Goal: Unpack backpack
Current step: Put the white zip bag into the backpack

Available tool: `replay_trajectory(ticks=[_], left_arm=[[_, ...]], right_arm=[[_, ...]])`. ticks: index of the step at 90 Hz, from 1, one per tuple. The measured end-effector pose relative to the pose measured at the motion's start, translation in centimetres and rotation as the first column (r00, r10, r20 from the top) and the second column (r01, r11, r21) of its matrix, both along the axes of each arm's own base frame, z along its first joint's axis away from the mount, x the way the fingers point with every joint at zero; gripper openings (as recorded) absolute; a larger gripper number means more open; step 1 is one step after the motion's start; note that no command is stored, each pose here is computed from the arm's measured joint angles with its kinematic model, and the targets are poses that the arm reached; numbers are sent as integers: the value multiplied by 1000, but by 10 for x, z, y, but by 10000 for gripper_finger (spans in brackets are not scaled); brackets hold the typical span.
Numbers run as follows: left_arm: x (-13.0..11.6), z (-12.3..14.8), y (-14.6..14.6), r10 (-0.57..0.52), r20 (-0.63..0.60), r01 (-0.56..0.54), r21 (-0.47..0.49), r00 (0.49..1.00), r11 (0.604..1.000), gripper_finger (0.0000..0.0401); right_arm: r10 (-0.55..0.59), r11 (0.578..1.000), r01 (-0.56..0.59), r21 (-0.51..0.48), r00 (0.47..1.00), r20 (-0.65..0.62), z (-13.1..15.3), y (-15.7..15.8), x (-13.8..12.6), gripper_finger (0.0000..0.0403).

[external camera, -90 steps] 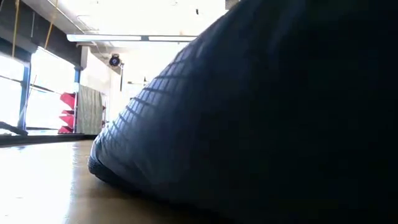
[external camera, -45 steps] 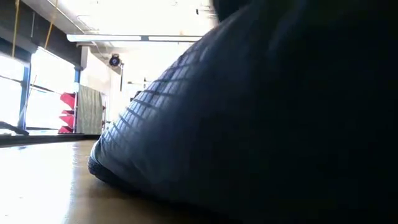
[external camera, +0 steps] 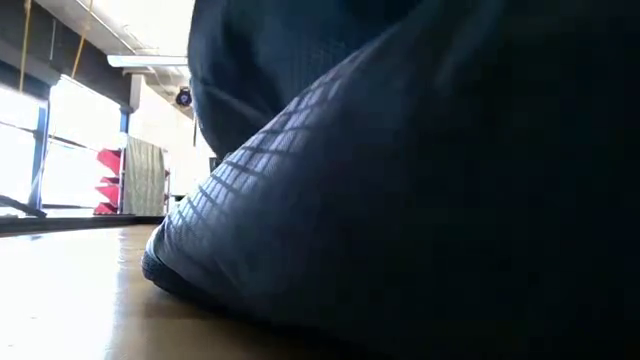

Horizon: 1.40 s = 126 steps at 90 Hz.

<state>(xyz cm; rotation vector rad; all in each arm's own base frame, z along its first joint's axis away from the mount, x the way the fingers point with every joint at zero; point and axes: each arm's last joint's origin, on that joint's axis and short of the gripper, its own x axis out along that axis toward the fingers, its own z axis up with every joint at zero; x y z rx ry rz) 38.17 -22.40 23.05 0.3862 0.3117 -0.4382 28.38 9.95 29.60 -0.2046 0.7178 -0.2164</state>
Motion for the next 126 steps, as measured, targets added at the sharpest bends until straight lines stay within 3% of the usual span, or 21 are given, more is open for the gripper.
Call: replay_trajectory(ticks=[7,15,21,32,48,60,75,89,97,104,117,126], left_arm=[[10,-10,9,-21,-19,21,-13,1000,1000,117],[19,-15,18,-88,-21,86,-58,996,995,117],[23,-17,22,-154,-15,152,-94,988,984,117],[31,-20,30,-208,17,208,-133,978,969,117],[39,-33,42,-173,-26,168,-143,985,975,117],[50,-58,59,-105,-121,83,-174,987,981,117],[57,-81,82,-33,-246,-11,-175,969,985,117],[54,-94,108,46,-402,-97,-108,915,989,117],[53,-95,122,130,-436,-158,-29,891,987,117],[53,-97,135,184,-456,-190,33,871,981,117],[51,-96,163,311,-455,-246,196,835,949,117],[47,-87,185,444,-421,-322,332,791,887,117]], right_arm=[[103,987,-92,130,991,-85,8,8,-22,155],[146,940,-80,332,973,-179,10,16,-44,155],[197,921,-79,381,938,-284,6,25,-59,156],[335,926,-219,308,851,-403,-3,46,-80,162],[502,858,-496,137,748,-434,-13,74,-91,179],[561,768,-637,67,618,-551,-37,89,-83,181],[592,624,-780,46,433,-680,-69,104,-74,181],[629,522,-850,75,324,-706,-87,114,-66,176],[632,524,-847,92,314,-708,-97,118,-62,158],[626,558,-824,98,340,-702,-101,119,-58,123],[557,686,-723,80,452,-696,-105,117,-54,25],[493,783,-620,52,566,-661,-104,113,-48,12]])
